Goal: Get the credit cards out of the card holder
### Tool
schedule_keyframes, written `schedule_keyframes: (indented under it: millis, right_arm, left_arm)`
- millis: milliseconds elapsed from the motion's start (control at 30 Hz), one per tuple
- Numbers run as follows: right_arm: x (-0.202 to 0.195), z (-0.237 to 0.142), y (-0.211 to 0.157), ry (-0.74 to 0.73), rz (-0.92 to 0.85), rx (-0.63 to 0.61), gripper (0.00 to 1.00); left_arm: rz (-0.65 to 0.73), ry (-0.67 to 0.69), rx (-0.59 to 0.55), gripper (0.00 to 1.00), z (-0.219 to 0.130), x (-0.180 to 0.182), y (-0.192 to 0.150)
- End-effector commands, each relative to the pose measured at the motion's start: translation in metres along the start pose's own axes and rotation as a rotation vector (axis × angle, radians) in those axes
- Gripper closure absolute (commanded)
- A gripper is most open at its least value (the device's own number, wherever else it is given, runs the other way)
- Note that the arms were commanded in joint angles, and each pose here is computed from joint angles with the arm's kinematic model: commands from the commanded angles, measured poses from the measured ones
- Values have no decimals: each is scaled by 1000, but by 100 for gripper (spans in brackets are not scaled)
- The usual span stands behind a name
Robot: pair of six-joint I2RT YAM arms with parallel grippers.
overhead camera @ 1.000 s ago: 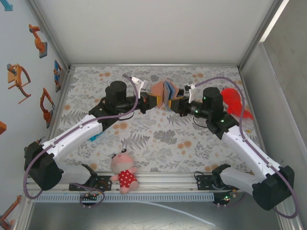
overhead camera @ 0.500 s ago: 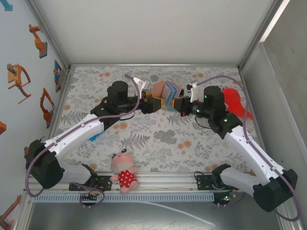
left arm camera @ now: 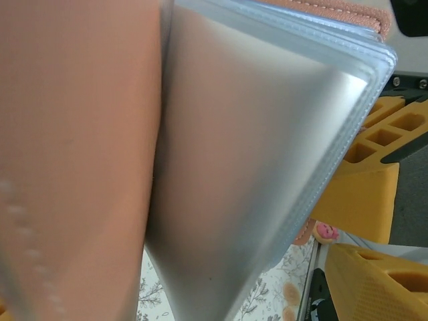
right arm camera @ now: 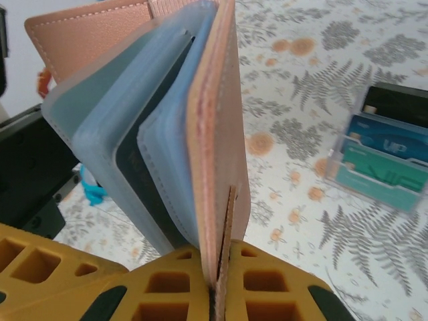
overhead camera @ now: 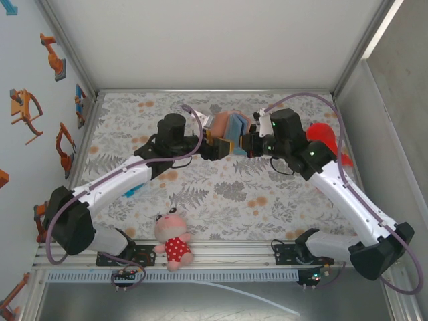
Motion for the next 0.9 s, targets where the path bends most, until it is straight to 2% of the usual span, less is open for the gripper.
schedule_keyframes:
  millis: [0,200,433,733,867]
  right_arm:
    - [-8,-8,2,-109,-18,2,100]
    - [-5,-7,3,-152,-39,18,100]
    - [4,-5,5,-117,-52,20,100]
    - [9,-4,1,-54,-58,10,100]
    - [14,-5,-2,-5,-78,9,100]
  left_arm:
    - [41,-42,-35,16,1,-9,13]
    - [40,-38,-24,16,6,-5,7]
    - [30,-41,-23,16,10,-2,4]
    - [43,-16,-10,49,3,-3,3]
    - [47,6,-18,72,-2,-3,4]
Point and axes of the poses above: each hand's point on the last joint's axis, 136 mm out from that joint toward the fingers, its own z axis out along the fingers, its own x axis along the line the jaws close on, y = z × x, the point moved 4 cm from there along -z, back along the fingers, and after that the axes turned 6 degrees about z, right-handed, at the moved point
